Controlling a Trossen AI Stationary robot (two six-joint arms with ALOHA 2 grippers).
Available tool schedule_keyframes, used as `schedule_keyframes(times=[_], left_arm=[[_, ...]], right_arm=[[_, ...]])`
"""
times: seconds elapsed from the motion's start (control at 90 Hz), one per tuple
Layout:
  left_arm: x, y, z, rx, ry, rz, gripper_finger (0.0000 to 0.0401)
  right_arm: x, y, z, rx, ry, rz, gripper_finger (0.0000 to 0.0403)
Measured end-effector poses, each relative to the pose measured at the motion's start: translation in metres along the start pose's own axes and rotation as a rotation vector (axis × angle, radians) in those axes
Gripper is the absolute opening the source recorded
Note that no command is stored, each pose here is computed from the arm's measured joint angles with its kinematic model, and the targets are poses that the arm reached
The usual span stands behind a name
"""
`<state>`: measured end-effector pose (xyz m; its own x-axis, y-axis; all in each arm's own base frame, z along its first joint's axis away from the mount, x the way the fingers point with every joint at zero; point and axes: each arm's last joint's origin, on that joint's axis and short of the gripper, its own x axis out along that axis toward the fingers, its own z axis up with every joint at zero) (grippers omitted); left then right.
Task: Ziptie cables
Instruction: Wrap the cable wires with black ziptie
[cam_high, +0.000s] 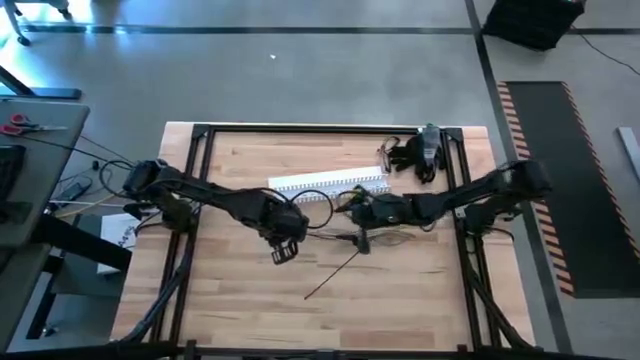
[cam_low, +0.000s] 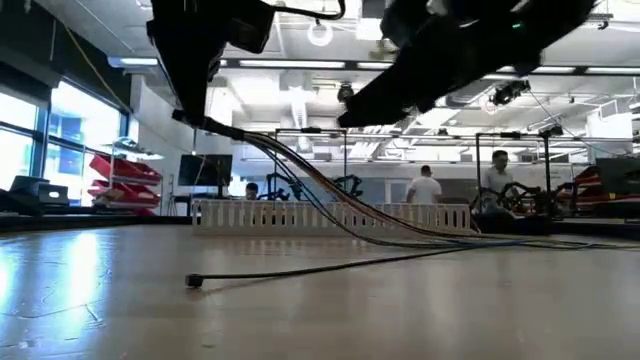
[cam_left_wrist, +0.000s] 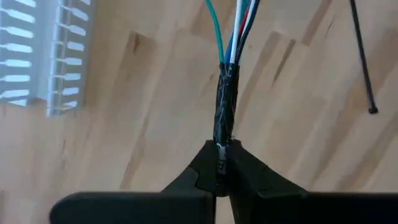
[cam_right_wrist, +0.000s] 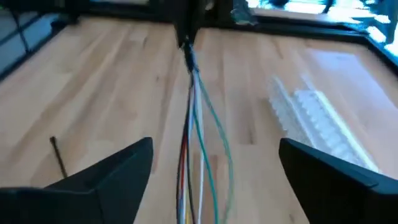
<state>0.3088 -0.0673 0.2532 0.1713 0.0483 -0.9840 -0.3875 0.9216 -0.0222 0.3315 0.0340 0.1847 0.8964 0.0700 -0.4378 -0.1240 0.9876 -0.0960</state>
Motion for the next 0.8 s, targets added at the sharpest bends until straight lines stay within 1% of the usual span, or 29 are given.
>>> schedule_keyframes(times=[0.089, 0.211, 0.289, 0.356, 0.433, 0.5, 0.556, 0.622, 0.767, 0.8], left_arm=[[0.0, 0.0, 0.0, -0.006, 0.003, 0.0, 0.0], [0.0, -0.001, -0.001, -0.009, -0.001, 0.005, 0.0001], [0.0, -0.002, -0.001, -0.012, -0.008, 0.015, 0.0001], [0.0, -0.002, -0.002, -0.01, -0.011, 0.024, 0.0001], [-0.001, -0.003, -0.003, -0.003, -0.01, 0.028, 0.0001], [-0.001, -0.005, -0.004, -0.001, -0.022, 0.043, 0.0001], [-0.002, -0.006, -0.006, -0.003, -0.031, 0.055, 0.0001], [-0.003, -0.007, -0.009, 0.0, -0.029, 0.076, 0.0001], [-0.006, -0.007, -0.016, -0.007, -0.056, 0.162, 0.0001], [-0.007, -0.007, -0.017, -0.007, -0.066, 0.183, 0.0001]], right_arm=[[0.029, 0.0, 0.004, -0.051, 0.041, 0.01, 0.0326], [0.061, 0.001, 0.002, -0.095, 0.131, 0.024, 0.0315], [0.075, 0.0, 0.005, -0.098, 0.182, 0.028, 0.0306], [0.083, -0.002, 0.001, -0.096, 0.25, 0.026, 0.0294], [0.087, -0.005, -0.005, -0.088, 0.323, -0.01, 0.027], [0.086, -0.01, -0.009, -0.08, 0.365, -0.053, 0.024], [0.085, -0.015, -0.012, -0.066, 0.41, -0.072, 0.0207], [0.082, -0.02, -0.02, -0.038, 0.485, -0.081, 0.016], [0.076, -0.029, -0.029, -0.021, 0.588, -0.088, 0.0037], [0.075, -0.03, -0.031, -0.022, 0.608, -0.087, 0.0019]])
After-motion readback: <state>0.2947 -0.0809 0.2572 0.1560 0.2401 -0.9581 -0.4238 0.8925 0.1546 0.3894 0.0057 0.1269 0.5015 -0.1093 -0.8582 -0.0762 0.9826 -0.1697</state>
